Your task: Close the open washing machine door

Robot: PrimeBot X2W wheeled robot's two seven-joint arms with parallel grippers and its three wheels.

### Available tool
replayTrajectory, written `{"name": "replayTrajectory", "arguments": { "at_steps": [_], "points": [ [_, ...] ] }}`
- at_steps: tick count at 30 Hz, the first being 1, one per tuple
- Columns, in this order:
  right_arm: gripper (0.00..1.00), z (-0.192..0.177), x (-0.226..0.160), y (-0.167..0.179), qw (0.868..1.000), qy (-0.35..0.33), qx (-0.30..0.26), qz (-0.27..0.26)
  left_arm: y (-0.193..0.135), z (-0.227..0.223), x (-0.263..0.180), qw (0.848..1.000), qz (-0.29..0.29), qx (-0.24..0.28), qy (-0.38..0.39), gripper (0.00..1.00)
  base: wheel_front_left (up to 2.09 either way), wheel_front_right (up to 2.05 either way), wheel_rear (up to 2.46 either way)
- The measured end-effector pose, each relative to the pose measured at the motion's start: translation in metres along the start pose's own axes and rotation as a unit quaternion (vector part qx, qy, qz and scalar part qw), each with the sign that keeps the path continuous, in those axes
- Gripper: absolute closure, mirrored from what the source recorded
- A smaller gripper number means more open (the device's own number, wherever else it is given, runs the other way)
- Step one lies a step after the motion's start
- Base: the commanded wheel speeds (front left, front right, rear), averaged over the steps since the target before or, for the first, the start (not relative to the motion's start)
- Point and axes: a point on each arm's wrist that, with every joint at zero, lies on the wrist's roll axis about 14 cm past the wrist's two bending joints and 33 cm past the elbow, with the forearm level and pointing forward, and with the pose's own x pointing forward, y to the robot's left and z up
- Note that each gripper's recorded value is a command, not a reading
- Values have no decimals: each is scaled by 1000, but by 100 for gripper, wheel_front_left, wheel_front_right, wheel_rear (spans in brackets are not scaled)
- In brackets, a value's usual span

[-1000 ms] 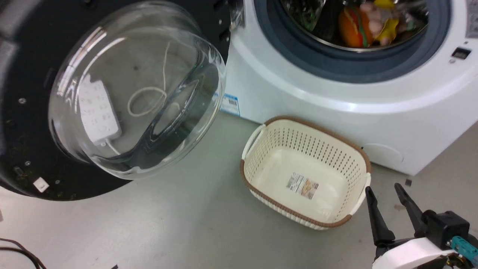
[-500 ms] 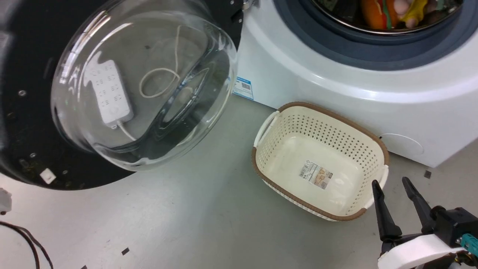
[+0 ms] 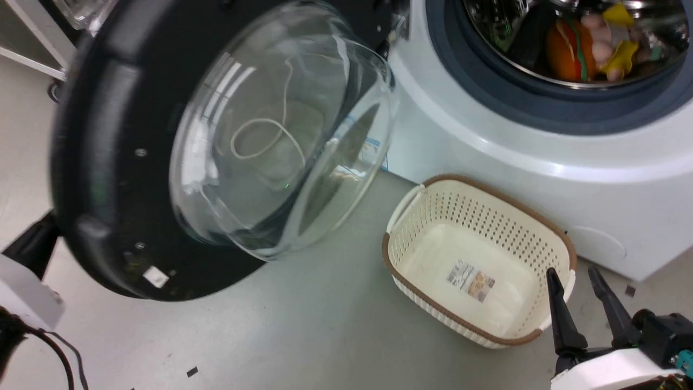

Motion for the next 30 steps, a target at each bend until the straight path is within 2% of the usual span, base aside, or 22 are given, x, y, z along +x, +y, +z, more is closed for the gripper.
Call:
{"name": "replayTrajectory", "arguments": {
  "at_steps": [8,17,30],
  "points": [
    [0,10,-7,3,999,-28,15,-3,-46,5,-27,995,-102,11,2,100,0,0,0],
    [0,18,-20,-1,998,-50,24,-18,-111,-4,-55,975,-220,15,-1,100,0,0,0],
    [0,27,-50,-36,994,-74,23,-80,-247,-15,-51,917,-399,-21,-9,100,0,0,0]
  ]
}}
